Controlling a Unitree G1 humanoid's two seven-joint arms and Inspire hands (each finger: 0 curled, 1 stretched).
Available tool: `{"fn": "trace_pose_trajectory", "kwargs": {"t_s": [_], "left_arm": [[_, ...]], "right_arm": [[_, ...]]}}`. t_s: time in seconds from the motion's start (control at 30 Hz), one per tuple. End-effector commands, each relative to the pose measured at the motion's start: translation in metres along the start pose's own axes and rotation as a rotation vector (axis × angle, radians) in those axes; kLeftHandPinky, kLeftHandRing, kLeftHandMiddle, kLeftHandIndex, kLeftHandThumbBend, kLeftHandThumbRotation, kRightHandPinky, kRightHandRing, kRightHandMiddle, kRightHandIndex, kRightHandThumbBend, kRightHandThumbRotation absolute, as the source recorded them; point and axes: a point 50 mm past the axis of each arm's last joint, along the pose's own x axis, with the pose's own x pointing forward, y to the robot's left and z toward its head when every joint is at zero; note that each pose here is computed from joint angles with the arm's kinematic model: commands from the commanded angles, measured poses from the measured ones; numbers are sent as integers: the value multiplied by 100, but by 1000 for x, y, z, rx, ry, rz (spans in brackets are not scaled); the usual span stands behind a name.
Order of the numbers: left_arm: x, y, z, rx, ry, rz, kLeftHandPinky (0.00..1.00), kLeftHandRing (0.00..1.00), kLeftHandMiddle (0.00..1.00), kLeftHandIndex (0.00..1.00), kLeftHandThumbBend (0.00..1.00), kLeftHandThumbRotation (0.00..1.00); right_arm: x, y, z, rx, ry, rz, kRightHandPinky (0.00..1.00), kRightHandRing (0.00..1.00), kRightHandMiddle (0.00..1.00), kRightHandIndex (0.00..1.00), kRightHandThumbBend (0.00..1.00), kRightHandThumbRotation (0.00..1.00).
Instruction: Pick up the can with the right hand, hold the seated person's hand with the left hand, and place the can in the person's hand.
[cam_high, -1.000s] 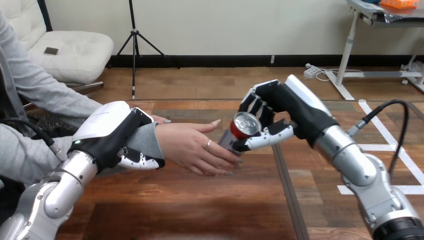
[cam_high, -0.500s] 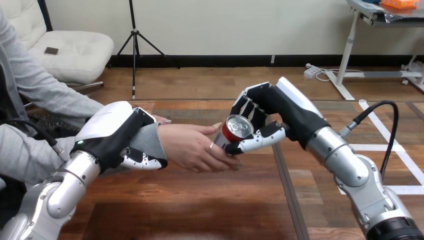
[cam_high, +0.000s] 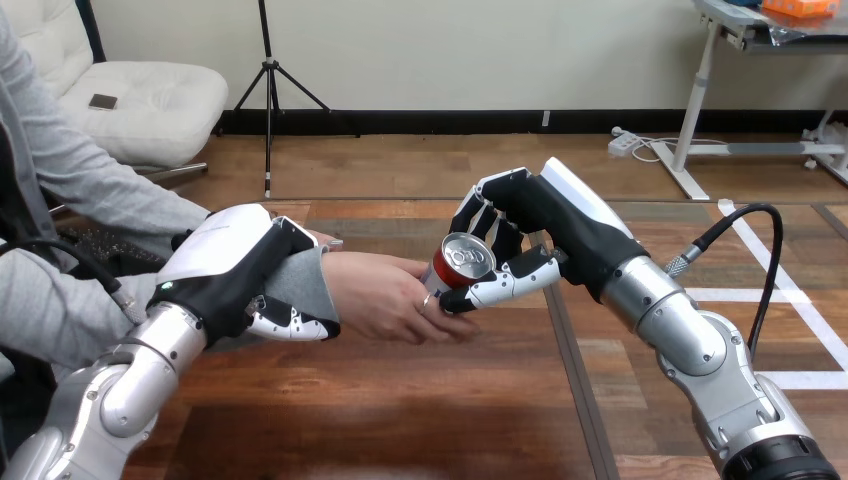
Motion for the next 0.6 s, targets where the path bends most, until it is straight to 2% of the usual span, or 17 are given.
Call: {"fn": "trace_pose_trajectory", "kwargs": {"t_s": [0.0, 0.57], "left_arm": [[28, 42, 42, -5, -174, 177, 12, 17, 24, 26, 62, 0], [31, 38, 44, -8, -168, 160, 12, 17, 24, 27, 63, 0]], "right_arm": [[22, -24, 43, -45, -168, -85, 21, 25, 33, 41, 82, 0], [21, -22, 44, -36, -181, -82, 21, 24, 31, 41, 82, 0]]}}
